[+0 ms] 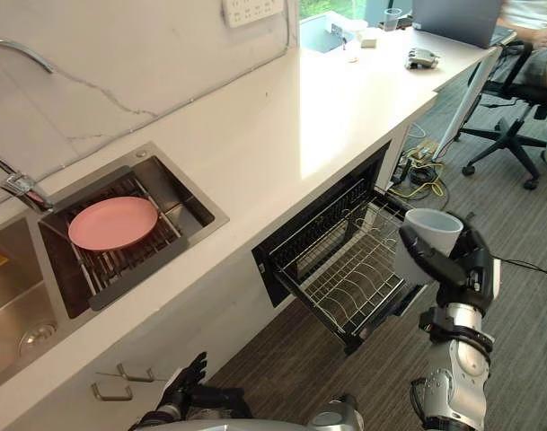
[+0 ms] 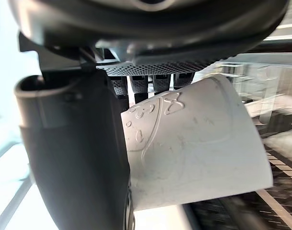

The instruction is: Walk over to the sink, pick up the cup, carry it to the dishwasher, place the cup inside the dishwasher, then close the dishwasher door

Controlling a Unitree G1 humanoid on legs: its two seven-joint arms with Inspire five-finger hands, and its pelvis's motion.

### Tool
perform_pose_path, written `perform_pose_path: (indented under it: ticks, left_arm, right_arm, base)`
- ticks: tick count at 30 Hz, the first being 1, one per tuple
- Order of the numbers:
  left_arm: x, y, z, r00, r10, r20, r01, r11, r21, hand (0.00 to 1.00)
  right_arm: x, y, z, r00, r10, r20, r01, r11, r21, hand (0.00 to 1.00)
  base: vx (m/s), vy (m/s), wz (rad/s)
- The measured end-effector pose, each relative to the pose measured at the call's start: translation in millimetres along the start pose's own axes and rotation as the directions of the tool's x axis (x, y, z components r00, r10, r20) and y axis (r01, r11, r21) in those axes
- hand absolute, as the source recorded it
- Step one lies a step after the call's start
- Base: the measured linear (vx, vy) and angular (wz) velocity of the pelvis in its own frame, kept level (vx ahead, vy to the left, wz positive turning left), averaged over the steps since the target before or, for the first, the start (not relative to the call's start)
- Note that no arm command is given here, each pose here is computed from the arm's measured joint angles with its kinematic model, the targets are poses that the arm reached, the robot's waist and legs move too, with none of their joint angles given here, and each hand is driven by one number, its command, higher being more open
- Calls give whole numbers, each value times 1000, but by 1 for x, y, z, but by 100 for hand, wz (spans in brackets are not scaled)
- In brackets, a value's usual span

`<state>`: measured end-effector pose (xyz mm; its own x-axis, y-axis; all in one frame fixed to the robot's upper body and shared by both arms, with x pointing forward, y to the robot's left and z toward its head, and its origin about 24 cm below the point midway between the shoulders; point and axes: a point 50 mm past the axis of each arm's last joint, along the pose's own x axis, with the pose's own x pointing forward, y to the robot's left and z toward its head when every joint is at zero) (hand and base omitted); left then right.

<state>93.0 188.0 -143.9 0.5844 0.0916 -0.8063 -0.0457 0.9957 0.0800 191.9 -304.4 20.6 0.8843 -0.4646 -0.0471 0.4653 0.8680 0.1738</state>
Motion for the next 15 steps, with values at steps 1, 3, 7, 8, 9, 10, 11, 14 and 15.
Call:
perform_pose_path:
  ticks: [1, 3, 7, 8, 9, 10, 11, 14, 15]
  left_arm:
    - [1, 4, -3, 999, 30, -27, -32, 998, -57, 100]
    - [0, 6, -11, 994, 70, -82, -84, 981, -175, 100]
    - [0, 9, -13, 989, 103, -106, -126, 962, -240, 100]
    - [0, 9, -12, 989, 107, -102, -129, 963, -239, 100]
    - [1, 9, -11, 990, 106, -96, -125, 967, -223, 100]
    - [1, 9, -10, 990, 107, -91, -124, 968, -218, 100]
    - [2, 9, -7, 991, 108, -79, -123, 970, -209, 100]
    - [4, 11, -3, 992, 108, -66, -120, 969, -216, 100]
    - [5, 10, -1, 993, 101, -62, -112, 970, -217, 100]
  right_arm:
    - [-2, -2, -10, 999, -5, -48, 4, 999, -32, 0]
    - [-5, -4, -20, 994, -29, -101, 24, 999, -48, 0]
    - [-6, -8, -24, 989, -88, -115, 77, 992, -96, 0]
    - [-6, -9, -24, 989, -102, -111, 88, 988, -128, 0]
    - [-6, -11, -23, 987, -119, -105, 102, 983, -151, 0]
    - [-6, -12, -22, 987, -127, -102, 110, 981, -159, 0]
    - [-4, -12, -21, 986, -139, -95, 122, 979, -163, 0]
    - [11, -7, -14, 988, -138, -70, 125, 979, -161, 0]
    - [15, -7, -12, 989, -135, -65, 123, 979, -163, 0]
  base:
    - [25, 22, 5]
    - [36, 34, 12]
    - [27, 39, 21]
    - [3, 35, 21]
    - [3, 40, 21]
    - [4, 35, 18]
    - [-1, 24, 11]
    - [-24, 17, 11]
    - [-40, 26, 25]
